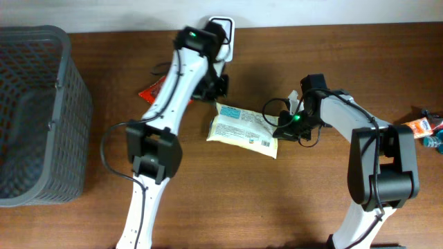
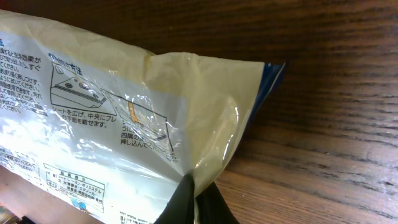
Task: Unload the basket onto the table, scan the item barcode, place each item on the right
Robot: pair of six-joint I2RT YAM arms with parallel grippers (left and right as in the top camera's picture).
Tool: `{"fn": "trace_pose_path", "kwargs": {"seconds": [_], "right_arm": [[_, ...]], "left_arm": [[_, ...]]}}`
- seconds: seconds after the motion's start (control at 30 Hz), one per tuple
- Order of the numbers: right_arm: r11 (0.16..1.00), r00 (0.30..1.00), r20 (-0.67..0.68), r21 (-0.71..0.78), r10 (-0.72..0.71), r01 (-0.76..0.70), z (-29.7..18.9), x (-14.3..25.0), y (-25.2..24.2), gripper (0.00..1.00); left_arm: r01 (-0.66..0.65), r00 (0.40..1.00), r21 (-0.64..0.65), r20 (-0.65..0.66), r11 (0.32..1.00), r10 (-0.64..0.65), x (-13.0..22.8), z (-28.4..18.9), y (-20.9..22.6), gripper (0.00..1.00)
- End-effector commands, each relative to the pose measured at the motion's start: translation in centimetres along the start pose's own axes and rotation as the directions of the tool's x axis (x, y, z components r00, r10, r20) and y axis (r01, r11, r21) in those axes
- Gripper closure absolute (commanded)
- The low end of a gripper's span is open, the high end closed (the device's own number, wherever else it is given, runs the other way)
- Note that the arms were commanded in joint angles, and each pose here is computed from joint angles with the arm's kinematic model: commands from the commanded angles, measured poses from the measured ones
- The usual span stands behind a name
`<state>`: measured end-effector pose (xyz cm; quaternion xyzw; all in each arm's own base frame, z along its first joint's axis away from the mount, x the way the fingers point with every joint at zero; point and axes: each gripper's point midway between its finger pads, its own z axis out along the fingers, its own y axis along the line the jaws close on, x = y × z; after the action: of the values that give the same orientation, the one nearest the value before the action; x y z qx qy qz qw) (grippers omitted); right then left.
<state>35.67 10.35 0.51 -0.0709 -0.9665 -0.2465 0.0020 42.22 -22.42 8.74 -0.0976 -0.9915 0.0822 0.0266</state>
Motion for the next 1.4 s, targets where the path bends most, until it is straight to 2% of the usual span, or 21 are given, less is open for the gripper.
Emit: {"fn": "trace_pose_path", "kwargs": {"seconds": [0.0, 0.07, 0.17, 0.27, 0.37, 0.53, 0.7, 0.8, 0.83, 0.9, 0.93, 0.97, 1.0, 1.03, 1.07, 1.1, 1.13, 1.27, 1.37], "right_arm": [[0.995, 1.000, -0.023, 0.095, 0.018, -0.015, 0.7, 0.7, -2.2, 0.96], [0.995, 1.000, -0.022, 0.095, 0.017, -0.015, 0.7, 0.7, -2.2, 0.96], [0.995, 1.000, -0.022, 0.095, 0.017, -0.015, 0.7, 0.7, -2.2, 0.96], [0.995, 1.000, -0.023, 0.095, 0.018, -0.015, 0.7, 0.7, -2.3, 0.96], [0.995, 1.000, -0.023, 0.095, 0.018, -0.016, 0.7, 0.7, -2.3, 0.96], [0.993, 0.999, -0.029, 0.112, 0.025, -0.022, 0.1, 0.6, -2.2, 0.96], [0.956, 0.999, -0.012, 0.291, 0.033, -0.028, -4.3, -0.9, -3.1, 0.96], [0.928, 0.999, -0.007, 0.370, 0.034, -0.029, -7.4, -1.6, -2.9, 0.96], [0.926, 0.999, -0.011, 0.376, 0.036, -0.029, -8.5, -1.7, -2.4, 0.89], [0.926, 0.999, -0.018, 0.377, 0.040, -0.030, -9.6, -1.6, -1.8, 0.45], [0.925, 0.999, -0.025, 0.378, 0.044, -0.031, -9.9, -1.4, -1.6, 0.14], [0.925, 0.998, -0.032, 0.378, 0.048, -0.032, -10.0, -1.2, -1.6, 0.02], [0.927, 0.998, -0.044, 0.374, 0.055, -0.034, -10.0, -0.9, -1.5, 0.01], [0.930, 0.996, -0.058, 0.366, 0.062, -0.037, -9.9, -0.5, -1.4, 0.01], [0.934, 0.996, -0.067, 0.355, 0.066, -0.038, -9.7, -0.3, -1.3, 0.02], [0.939, 0.995, -0.076, 0.340, 0.070, -0.040, -9.5, -0.1, -1.1, 0.01], [0.943, 0.994, -0.082, 0.330, 0.073, -0.042, -9.3, 0.0, -1.0, 0.01], [0.946, 0.993, -0.087, 0.320, 0.076, -0.044, -8.6, 0.2, -1.1, 0.01], [0.946, 0.993, -0.087, 0.320, 0.075, -0.044, -8.2, 0.2, -1.4, 0.01]], "left_arm": [[-0.066, 0.993, 0.035, -0.092, 0.997, 0.069, 1.7, 4.7, -1.8, 1.00], [-0.086, 0.991, 0.016, -0.102, 0.996, 0.087, 2.0, 6.8, -1.6, 1.00], [-0.082, 0.994, -0.133, -0.087, 0.988, 0.071, 1.7, 8.2, 1.3, 1.00], [0.002, 1.000, -0.393, -0.025, 0.920, -0.013, 0.7, 6.9, 6.6, 1.00], [0.067, 0.998, -0.545, 0.046, 0.835, -0.050, -0.3, 5.1, 10.4, 1.00], [0.181, 0.984, -0.514, 0.099, 0.838, -0.151, -0.8, 2.3, 12.1, 1.00], [0.238, 0.966, -0.280, 0.165, 0.930, -0.198, -2.4, -2.6, 9.2, 1.00], [0.190, 0.970, -0.169, 0.182, 0.967, -0.159, -3.0, -4.6, 7.3, 1.00], [0.153, 0.978, -0.138, 0.165, 0.979, -0.129, -2.8, -4.6, 6.6, 0.96], [0.132, 0.985, -0.118, 0.124, 0.984, -0.117, -2.2, -4.1, 6.2, 0.78], [0.130, 0.987, -0.112, 0.107, 0.985, -0.118, -1.8, -3.9, 6.1, 0.71], [0.129, 0.989, -0.108, 0.089, 0.986, -0.120, -1.5, -3.6, 5.9, 0.64], [0.124, 0.991, -0.099, 0.068, 0.987, -0.118, -1.2, -3.2, 5.8, 0.56], [0.098, 0.995, -0.077, 0.043, 0.992, -0.095, -0.9, -2.7, 5.2, 0.41], [0.072, 0.997, -0.050, 0.021, 0.996, -0.071, -0.6, -2.2, 4.7, 0.33], [0.050, 0.999, -0.018, -0.005, 0.999, -0.050, -0.3, -1.5, 4.1, 0.20], [0.038, 0.999, 0.006, -0.023, 0.999, -0.038, 0.0, -1.0, 3.7, 0.13], [0.015, 0.997, 0.130, -0.075, 0.991, -0.005, 0.5, 1.1, 1.8, 0.12], [-0.070, 0.992, 0.268, -0.081, 0.961, 0.095, 0.9, 2.5, -0.5, 0.12]]}}
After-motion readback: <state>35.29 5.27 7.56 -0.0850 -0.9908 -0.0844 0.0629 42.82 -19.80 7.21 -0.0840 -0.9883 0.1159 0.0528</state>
